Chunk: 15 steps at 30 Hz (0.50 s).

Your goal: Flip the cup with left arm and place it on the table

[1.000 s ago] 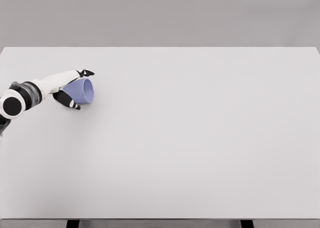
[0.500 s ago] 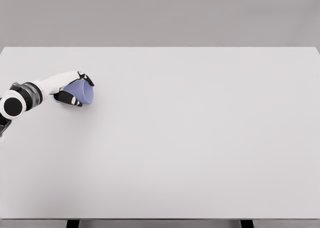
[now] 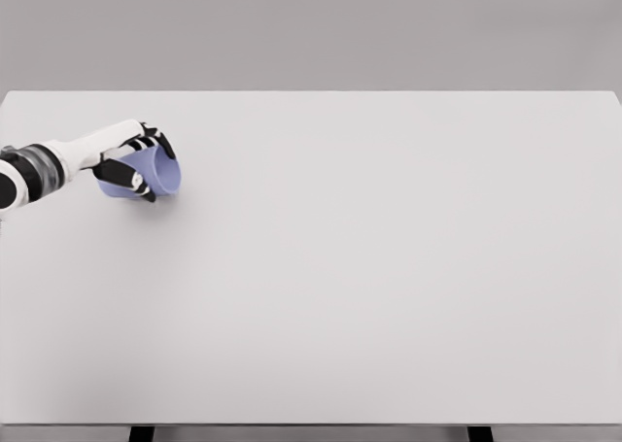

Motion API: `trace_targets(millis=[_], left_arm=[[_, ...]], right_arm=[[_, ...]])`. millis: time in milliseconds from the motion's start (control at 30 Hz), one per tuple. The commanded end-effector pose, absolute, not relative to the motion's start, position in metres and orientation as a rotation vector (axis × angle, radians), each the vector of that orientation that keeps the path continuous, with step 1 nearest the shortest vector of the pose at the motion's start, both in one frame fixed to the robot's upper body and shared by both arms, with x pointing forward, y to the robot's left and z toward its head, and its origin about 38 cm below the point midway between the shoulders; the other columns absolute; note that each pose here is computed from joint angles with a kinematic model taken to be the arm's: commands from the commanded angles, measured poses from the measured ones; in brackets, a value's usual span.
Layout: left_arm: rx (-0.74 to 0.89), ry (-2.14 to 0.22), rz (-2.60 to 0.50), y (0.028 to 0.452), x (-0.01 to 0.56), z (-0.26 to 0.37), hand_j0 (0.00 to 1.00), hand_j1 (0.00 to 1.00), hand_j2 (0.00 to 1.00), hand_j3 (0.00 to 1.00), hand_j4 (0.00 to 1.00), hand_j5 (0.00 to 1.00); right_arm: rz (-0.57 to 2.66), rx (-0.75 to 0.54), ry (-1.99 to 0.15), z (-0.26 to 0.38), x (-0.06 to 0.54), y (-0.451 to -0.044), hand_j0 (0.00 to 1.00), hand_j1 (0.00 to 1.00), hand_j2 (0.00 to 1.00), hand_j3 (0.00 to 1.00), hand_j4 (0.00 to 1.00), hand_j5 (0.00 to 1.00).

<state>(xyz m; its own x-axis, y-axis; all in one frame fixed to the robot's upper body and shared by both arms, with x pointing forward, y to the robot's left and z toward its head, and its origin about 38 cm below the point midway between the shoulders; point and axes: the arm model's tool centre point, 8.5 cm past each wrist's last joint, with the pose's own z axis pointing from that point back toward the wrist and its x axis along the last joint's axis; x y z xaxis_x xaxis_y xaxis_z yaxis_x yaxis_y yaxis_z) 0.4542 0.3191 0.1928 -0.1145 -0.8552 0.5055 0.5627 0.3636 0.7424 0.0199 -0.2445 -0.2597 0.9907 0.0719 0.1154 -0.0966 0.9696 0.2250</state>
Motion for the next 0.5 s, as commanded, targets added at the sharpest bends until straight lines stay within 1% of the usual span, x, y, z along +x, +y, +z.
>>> trace_targets(millis=[0, 167, 267, 467], left_arm=[[0.281, -1.178, -1.206, 0.326, 0.452, 0.198, 0.48, 0.48, 0.48, 0.48, 0.48, 0.48], [0.235, -1.240, -1.178, 0.329, 0.451, 0.206, 0.48, 0.48, 0.48, 0.48, 0.48, 0.48], [0.126, -1.330, -1.155, 0.334, 0.447, 0.212, 0.50, 0.50, 0.50, 0.50, 0.50, 0.50], [-0.044, -1.471, -1.046, 0.354, 0.447, 0.196, 0.50, 0.50, 0.50, 0.50, 0.50, 0.50]], right_arm=[[0.085, 0.233, -0.106, -0.260, 0.020, -0.244, 1.00, 1.00, 1.00, 1.00, 1.00, 1.00], [0.085, 0.232, -0.108, -0.260, 0.020, -0.244, 1.00, 1.00, 1.00, 1.00, 1.00, 1.00], [0.085, 0.232, -0.108, -0.260, 0.020, -0.244, 1.00, 1.00, 1.00, 1.00, 1.00, 1.00], [0.085, 0.233, -0.106, -0.260, 0.020, -0.244, 1.00, 1.00, 1.00, 1.00, 1.00, 1.00]])
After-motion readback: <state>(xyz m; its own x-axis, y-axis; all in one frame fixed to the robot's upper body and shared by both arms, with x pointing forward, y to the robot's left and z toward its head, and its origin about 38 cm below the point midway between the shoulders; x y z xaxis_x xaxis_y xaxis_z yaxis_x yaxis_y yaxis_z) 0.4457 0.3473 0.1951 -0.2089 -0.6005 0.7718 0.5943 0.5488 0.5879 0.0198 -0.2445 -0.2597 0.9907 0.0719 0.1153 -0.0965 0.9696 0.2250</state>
